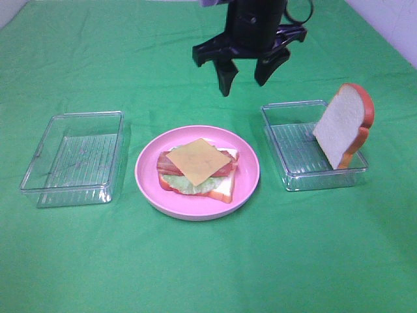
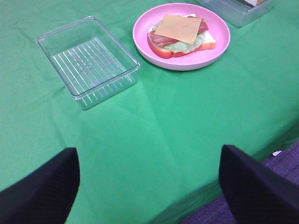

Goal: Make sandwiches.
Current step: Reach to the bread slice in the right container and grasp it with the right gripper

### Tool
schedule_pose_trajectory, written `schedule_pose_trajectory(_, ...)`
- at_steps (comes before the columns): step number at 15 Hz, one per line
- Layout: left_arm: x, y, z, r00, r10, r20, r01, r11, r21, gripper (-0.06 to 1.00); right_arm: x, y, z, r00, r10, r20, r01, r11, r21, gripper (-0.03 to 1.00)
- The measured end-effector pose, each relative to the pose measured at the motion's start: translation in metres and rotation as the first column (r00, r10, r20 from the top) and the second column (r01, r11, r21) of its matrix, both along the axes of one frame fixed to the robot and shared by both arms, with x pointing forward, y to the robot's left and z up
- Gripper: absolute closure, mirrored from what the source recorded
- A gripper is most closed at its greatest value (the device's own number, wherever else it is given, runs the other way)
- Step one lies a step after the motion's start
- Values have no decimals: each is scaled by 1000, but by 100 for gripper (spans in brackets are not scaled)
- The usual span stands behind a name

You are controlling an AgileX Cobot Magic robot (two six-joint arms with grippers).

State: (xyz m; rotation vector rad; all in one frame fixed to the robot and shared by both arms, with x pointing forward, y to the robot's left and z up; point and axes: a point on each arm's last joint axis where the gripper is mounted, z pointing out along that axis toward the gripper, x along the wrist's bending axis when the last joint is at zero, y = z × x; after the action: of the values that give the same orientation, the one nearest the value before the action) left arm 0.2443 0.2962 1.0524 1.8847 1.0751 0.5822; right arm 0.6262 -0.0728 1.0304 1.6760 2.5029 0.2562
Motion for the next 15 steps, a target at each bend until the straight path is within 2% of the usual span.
schedule_pose_trajectory(3, 0, 0, 0, 1000, 0, 0, 0, 1000, 0, 17, 10, -54, 36, 992, -120, 49, 119, 993, 21, 33)
schedule_pose_trajectory(7, 0, 0, 0, 1000, 0, 0, 0, 1000, 0, 17, 25, -116, 51, 964, -256, 78, 254, 967, 32, 32)
schedule_pose_trajectory(8, 0, 0, 0, 1000, 0, 0, 0, 1000, 0, 17, 31, -139, 51, 948, -311, 71, 309, 950, 43, 32)
schedule_pose_trajectory(10, 0, 0, 0, 1000, 0, 0, 0, 1000, 0, 17, 34, -163, 45, 936, -351, 37, 349, 935, 64, 32)
schedule_pose_trajectory(13, 0, 0, 0, 1000, 0, 0, 0, 1000, 0, 17, 30, -188, 19, 928, -365, -75, 370, 926, 71, 32)
schedule_pose_trajectory(15, 0, 0, 0, 1000, 0, 0, 0, 1000, 0, 17, 24, -197, 1, 917, -375, -136, 383, 923, 40, 32)
